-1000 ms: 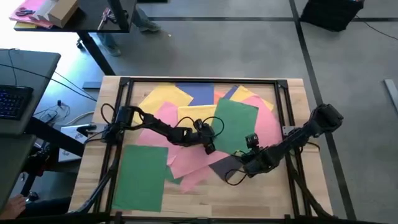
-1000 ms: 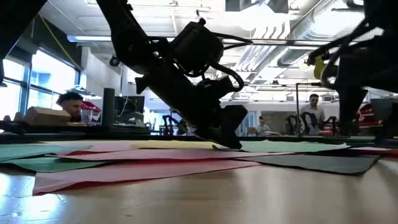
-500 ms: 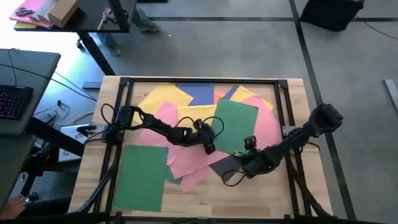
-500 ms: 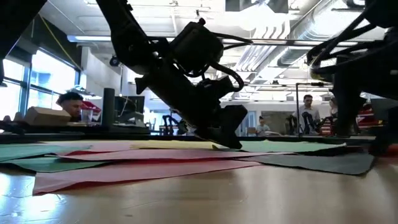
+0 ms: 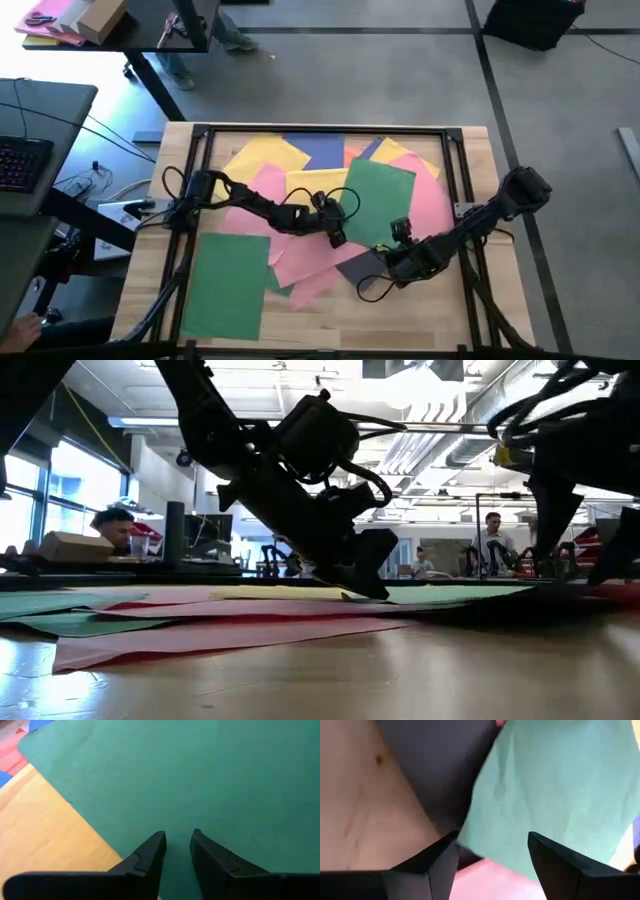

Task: Organize paper
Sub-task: Stack the green paper on top of the other green paper to the bottom left of the table

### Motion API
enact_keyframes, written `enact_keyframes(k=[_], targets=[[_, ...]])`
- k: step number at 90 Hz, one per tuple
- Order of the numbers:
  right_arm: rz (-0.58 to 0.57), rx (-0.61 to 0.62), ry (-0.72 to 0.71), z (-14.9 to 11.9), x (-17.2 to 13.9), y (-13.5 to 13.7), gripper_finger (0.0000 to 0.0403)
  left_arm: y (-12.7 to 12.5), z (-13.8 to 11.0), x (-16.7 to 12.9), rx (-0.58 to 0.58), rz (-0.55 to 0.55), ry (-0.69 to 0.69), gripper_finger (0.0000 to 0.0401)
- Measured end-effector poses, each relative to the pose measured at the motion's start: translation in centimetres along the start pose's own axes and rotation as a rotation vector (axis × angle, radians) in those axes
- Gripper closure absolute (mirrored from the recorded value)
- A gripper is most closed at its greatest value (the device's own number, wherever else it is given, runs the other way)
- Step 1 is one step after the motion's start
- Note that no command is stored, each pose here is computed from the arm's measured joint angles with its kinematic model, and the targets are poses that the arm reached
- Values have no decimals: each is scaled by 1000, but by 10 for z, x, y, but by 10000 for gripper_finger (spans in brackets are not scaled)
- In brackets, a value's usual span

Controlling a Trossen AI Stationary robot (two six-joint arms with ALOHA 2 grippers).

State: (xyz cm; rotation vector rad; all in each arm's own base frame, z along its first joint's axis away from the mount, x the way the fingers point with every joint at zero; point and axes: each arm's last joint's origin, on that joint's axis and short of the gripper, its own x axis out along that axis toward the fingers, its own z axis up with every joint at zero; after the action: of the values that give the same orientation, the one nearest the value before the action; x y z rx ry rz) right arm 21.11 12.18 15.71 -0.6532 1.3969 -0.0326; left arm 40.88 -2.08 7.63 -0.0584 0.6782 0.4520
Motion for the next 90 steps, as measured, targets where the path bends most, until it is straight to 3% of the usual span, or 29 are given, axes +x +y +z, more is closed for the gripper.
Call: enact_keyframes(k=[32,64,75,90], targets=[[2,30,-49,5,-1,0,183,0,0,0,0,0,0,316],[-35,118,35,9,20,11,188,-2,-1,-1,3,0,-1,316],[-83,144,58,9,27,13,222,-3,-1,-2,7,-2,-1,316],[-78,148,59,12,25,13,308,-4,-1,-2,33,-10,-1,316]])
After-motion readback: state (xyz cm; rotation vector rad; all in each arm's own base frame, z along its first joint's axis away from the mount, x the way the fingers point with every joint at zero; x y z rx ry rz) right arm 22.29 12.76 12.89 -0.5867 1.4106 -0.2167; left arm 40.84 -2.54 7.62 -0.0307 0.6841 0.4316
